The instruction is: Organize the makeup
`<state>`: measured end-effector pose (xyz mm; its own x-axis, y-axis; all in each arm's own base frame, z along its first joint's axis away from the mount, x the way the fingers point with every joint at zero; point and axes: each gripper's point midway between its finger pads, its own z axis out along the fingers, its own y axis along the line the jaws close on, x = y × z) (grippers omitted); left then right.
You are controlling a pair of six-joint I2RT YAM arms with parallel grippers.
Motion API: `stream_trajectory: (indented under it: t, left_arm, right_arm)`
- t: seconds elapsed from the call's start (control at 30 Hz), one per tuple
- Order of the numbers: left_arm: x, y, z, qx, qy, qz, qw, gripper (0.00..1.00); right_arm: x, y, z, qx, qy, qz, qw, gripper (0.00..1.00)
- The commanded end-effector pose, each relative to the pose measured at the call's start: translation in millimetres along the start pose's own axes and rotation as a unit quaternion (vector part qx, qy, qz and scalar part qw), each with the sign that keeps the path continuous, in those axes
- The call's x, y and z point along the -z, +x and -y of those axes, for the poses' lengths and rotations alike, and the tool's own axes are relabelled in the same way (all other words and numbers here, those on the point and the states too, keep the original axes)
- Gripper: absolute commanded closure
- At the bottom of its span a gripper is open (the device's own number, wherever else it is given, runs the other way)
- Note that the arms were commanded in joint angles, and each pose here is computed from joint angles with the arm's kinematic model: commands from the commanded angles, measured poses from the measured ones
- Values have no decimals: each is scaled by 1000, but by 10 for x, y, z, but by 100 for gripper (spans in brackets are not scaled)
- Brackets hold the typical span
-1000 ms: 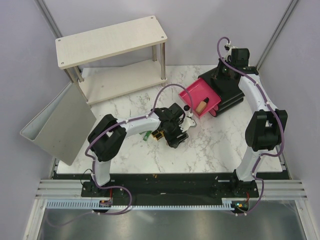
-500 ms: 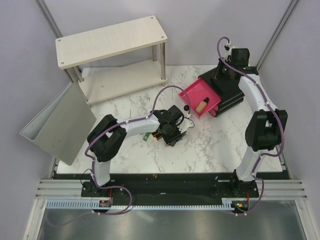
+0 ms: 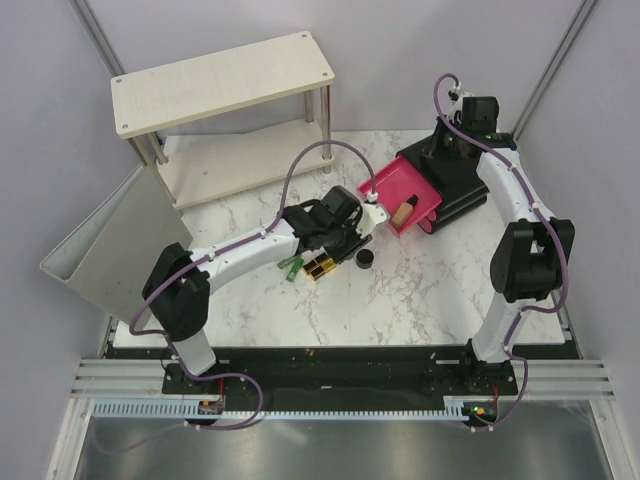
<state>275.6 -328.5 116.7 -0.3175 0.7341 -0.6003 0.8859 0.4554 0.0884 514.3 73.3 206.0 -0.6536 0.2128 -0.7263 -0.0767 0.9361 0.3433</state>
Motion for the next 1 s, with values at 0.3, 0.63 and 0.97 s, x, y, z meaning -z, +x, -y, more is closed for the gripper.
stream_trajectory:
  t: [0.3,0.63,0.97]
  left_arm:
    - [191,-1733,-692,46,-81,180,979,98]
    - [-101,-2066,-1108,55,-144,203,967,98]
    - [-342,-2115,-1039,72,-100,218,968,85]
  right_arm:
    - [-122,803,260,-25,38,-132,990,100]
    - [-123,843,253,-27,34,-135,990,100]
    - [-119,816,241,-27,32,-132,990,100]
